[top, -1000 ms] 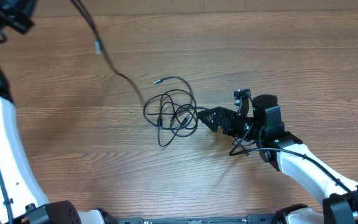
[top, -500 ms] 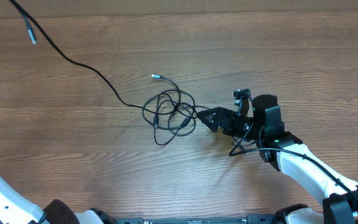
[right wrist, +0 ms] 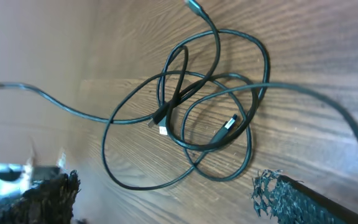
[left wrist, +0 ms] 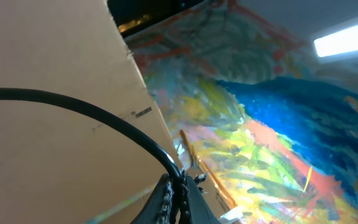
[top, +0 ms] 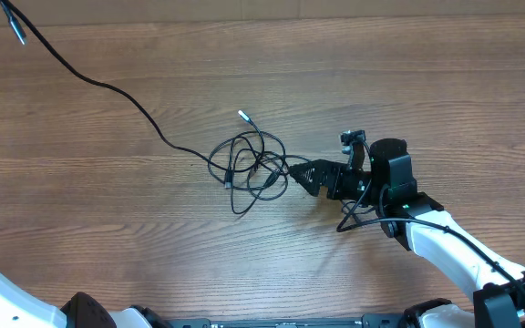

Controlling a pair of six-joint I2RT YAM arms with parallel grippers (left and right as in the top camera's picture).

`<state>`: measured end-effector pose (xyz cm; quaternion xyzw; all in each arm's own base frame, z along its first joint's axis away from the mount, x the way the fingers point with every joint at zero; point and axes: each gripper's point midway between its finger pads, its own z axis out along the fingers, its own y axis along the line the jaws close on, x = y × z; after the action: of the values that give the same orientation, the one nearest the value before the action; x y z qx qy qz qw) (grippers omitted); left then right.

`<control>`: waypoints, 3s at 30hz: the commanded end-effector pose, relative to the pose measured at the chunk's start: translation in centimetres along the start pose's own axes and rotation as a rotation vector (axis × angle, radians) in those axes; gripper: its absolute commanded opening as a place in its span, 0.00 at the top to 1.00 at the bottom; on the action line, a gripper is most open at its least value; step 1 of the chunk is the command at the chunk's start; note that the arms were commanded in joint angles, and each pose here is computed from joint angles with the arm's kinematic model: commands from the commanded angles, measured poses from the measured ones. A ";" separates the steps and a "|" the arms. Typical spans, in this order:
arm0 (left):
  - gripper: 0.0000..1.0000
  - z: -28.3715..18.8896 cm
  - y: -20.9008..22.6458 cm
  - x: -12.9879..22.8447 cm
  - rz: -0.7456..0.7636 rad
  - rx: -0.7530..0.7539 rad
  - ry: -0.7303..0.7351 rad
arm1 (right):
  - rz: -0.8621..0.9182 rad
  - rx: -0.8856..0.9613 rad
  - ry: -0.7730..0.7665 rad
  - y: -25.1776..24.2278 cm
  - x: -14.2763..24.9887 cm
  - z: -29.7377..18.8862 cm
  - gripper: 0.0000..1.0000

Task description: Untangle cables

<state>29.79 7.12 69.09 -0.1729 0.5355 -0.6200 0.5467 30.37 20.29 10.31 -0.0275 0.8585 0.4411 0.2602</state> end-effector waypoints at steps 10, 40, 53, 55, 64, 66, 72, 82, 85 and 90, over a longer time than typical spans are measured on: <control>0.96 -0.1 -2.1 1.1 0.046 0.026 0.004 | -0.536 -0.015 -0.056 1.2 -1.4 0.2 0.00; 0.96 -1.1 2.7 8.6 0.504 -0.077 0.506 | -0.663 0.024 0.012 0.8 1.2 3.4 0.13; 0.96 0.0 10.6 3.2 0.142 -0.162 0.453 | -0.633 0.023 0.011 0.8 1.2 3.4 0.13; 0.96 0.2 12.2 2.0 0.094 -0.174 0.428 | -0.633 0.024 0.011 0.8 1.2 3.4 0.13; 0.96 0.5 21.9 -3.0 -0.040 -0.213 0.382 | -0.631 0.024 0.013 0.8 1.2 3.4 0.13; 0.96 0.4 24.5 -3.5 -0.045 -0.214 0.400 | -0.631 0.024 0.013 0.8 1.2 3.4 0.13; 0.96 0.1 31.5 -4.1 -0.127 -0.221 0.444 | -0.631 0.024 0.013 0.8 1.2 3.4 0.12; 0.00 0.9 42.0 -4.0 -0.396 -0.292 0.398 | -0.610 0.031 0.007 0.7 1.1 3.4 0.12; 0.00 1.1 43.3 -4.4 -0.418 -0.315 0.352 | -0.610 0.031 0.007 0.7 1.1 3.4 0.12; 0.00 1.1 45.4 -6.2 -0.458 -0.390 0.201 | -0.611 0.031 0.007 0.7 1.1 3.4 0.12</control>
<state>53.96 18.08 32.93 -0.2880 0.6552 -0.6502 0.2552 30.39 23.23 8.37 -0.2806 0.8206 0.3298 0.3730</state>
